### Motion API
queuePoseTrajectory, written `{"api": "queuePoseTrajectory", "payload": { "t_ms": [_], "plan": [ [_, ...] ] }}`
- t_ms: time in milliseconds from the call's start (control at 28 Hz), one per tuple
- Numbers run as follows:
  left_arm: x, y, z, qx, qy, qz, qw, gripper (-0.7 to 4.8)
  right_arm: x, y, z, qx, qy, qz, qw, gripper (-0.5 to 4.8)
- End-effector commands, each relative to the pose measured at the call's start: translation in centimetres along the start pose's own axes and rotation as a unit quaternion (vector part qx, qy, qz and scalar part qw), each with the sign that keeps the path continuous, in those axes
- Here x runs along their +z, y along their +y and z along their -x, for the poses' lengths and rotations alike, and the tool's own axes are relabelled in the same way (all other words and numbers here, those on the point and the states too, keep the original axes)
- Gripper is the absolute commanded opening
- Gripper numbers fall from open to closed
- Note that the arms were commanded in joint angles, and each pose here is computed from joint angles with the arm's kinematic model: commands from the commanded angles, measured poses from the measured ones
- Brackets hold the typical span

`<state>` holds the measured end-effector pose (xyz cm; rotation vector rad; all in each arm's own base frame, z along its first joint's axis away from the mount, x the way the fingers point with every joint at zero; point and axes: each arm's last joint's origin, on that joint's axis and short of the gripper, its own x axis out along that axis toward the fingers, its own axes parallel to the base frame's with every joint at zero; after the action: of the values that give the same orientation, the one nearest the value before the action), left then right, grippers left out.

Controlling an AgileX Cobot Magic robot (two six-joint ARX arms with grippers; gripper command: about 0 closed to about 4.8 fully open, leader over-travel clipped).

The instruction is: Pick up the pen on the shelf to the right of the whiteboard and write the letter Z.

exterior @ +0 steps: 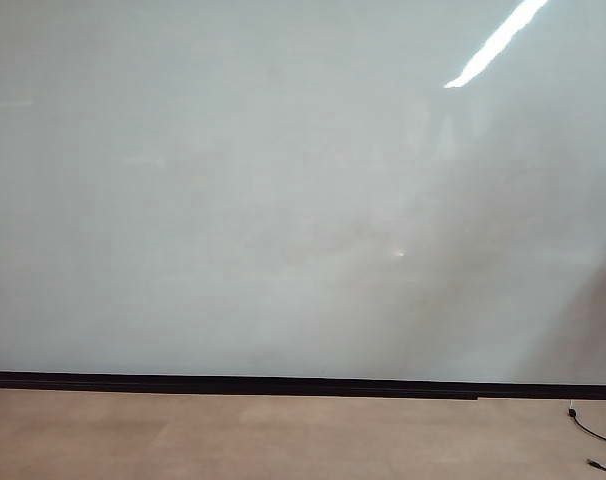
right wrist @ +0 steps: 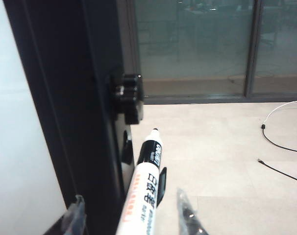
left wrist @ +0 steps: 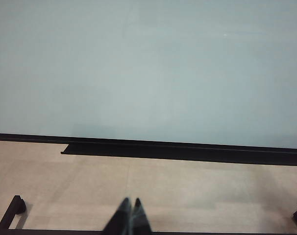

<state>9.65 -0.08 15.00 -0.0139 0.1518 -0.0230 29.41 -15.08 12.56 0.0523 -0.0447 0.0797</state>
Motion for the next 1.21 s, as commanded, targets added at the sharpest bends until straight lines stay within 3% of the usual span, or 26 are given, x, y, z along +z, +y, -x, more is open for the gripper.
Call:
{"api": "queuePoseTrajectory", "payload": {
  "t_ms": [36,286,321,357,393,1214],
  "plan": [
    [0.18,0.00,0.02,0.000,-0.007,-0.002,1.000,-0.04,0.34,-0.06,-0.05,-0.002,-0.010,0.005,1.000,2.41],
    [0.18,0.00,0.02,0.000,-0.007,-0.002,1.000,-0.05,0.34,-0.07,-0.05,-0.004,-0.010,0.005,1.000,2.39],
    [0.18,0.00,0.02,0.000,-0.007,-0.002,1.000,-0.05,0.34,-0.07,-0.05,-0.004,-0.010,0.005,1.000,2.14],
    [0.18,0.00,0.02,0.000,-0.007,-0.002,1.000,-0.05,0.34,-0.07,-0.05,-0.003,-0.010,0.012,1.000,-0.28],
    [0.18,-0.01,0.02,0.000,-0.007,-0.002,1.000,-0.04,0.36,-0.06,-0.06,-0.002,-0.010,0.014,1.000,-0.07],
    [0.18,-0.01,0.02,0.000,-0.007,-0.002,1.000,-0.05,0.94,-0.44,-0.36,-0.001,-0.021,0.034,0.999,-0.06]
  ]
}}
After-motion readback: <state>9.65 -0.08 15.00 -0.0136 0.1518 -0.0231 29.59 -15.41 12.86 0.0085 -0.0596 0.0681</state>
